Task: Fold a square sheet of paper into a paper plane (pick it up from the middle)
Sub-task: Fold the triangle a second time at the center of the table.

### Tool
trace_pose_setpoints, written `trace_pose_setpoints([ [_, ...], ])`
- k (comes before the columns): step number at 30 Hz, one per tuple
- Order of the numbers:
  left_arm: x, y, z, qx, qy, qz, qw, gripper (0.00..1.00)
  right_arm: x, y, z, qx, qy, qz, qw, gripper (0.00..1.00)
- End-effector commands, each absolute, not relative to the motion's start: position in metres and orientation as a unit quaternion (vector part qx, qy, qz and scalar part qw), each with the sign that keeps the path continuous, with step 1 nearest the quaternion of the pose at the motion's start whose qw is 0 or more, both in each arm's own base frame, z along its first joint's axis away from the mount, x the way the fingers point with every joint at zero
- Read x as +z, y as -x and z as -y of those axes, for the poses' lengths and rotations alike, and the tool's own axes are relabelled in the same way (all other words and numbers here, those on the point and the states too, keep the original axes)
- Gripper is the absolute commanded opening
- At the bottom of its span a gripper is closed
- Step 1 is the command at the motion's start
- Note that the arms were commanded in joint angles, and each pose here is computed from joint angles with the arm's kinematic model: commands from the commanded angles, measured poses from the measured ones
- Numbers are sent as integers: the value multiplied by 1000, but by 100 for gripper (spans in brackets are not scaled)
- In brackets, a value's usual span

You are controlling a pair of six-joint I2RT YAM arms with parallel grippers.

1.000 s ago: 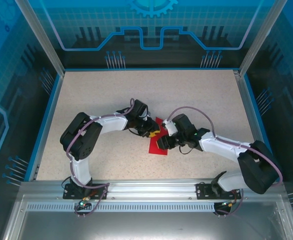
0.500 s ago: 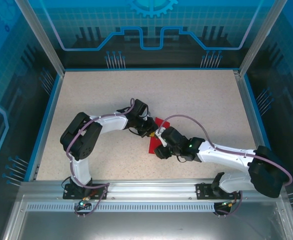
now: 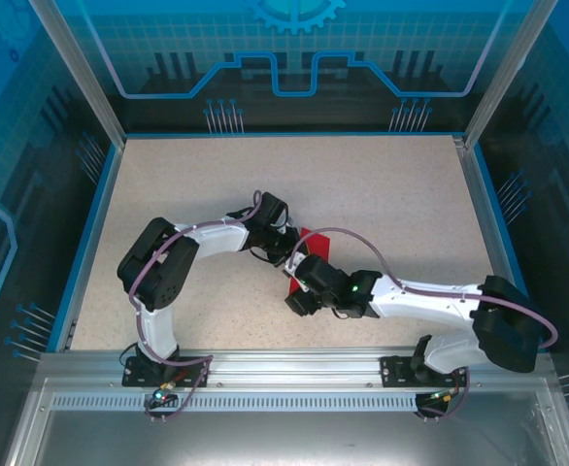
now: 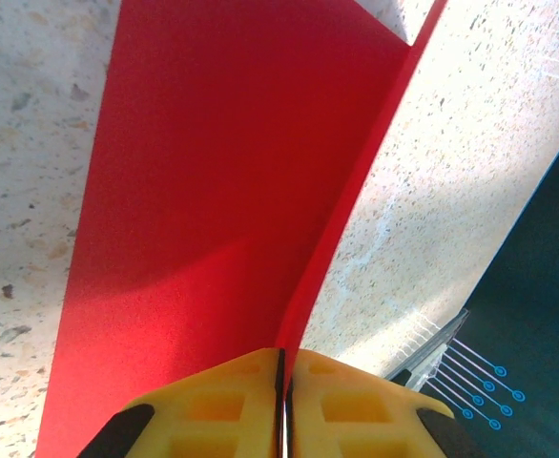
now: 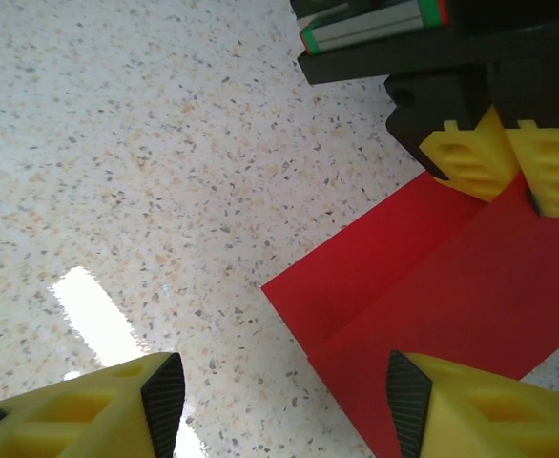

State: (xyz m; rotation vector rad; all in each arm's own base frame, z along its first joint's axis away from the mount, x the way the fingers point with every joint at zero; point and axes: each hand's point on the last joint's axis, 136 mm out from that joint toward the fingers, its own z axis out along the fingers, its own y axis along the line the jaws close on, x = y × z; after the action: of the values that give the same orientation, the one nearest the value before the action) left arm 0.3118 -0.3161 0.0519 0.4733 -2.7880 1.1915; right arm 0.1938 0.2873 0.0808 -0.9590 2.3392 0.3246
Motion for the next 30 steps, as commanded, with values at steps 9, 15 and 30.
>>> trace_pose_setpoints([
  [9, 55, -308, 321, 390, -142, 908, 53, 11, 79, -200, -280, 69, 339, -886, 310, 40],
  [15, 55, -308, 321, 389, -142, 909, 52, 11, 80, -201, -270, 73, 325, -890, 312, 16],
  [30, 61, -308, 316, 381, -133, 914, 35, 25, 88, -207, -257, 223, 271, -894, 280, 4],
])
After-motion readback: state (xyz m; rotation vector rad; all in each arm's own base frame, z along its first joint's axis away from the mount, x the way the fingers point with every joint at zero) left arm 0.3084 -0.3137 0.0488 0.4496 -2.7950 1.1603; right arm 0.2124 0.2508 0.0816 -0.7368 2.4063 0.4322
